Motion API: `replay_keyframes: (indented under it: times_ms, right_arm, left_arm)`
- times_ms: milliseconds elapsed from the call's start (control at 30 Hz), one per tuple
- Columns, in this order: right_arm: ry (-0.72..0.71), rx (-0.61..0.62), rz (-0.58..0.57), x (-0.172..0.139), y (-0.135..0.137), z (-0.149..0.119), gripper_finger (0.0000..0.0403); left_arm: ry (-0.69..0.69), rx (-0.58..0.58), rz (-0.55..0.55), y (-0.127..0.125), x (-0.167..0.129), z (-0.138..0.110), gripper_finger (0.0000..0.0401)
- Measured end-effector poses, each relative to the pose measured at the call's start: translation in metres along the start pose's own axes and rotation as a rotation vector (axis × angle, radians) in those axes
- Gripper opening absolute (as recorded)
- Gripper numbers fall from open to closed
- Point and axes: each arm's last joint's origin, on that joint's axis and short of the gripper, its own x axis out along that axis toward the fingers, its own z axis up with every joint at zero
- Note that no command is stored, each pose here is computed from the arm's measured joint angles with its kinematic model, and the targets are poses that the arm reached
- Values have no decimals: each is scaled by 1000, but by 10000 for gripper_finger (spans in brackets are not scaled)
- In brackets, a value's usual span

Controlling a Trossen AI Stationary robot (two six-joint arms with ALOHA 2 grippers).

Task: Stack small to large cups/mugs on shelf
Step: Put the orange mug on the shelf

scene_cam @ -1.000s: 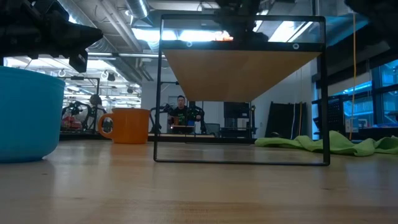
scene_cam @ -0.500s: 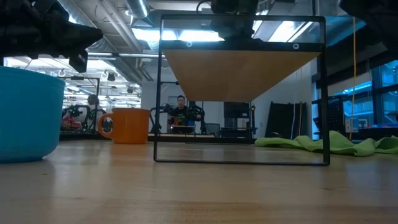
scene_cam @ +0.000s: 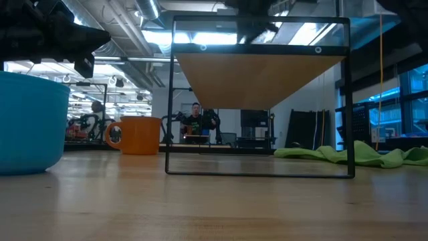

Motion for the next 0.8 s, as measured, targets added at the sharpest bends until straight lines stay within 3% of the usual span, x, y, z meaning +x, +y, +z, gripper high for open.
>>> replay_keyframes:
  times_ms: [200,333,567,800]
  right_arm:
    - [-298,-314,174,-56,29,7,134]
    - [-473,-410,231,-87,45,7,134]
    - [-590,-361,314,-105,63,7,134]
    - [-583,-372,326,-102,71,4,134]
  left_arm:
    - [0,0,0,0,0,0,16]
    - [1,0,0,0,0,0,16]
    - [-24,11,22,0,0,2,16]
    - [-34,9,57,1,0,2,16]
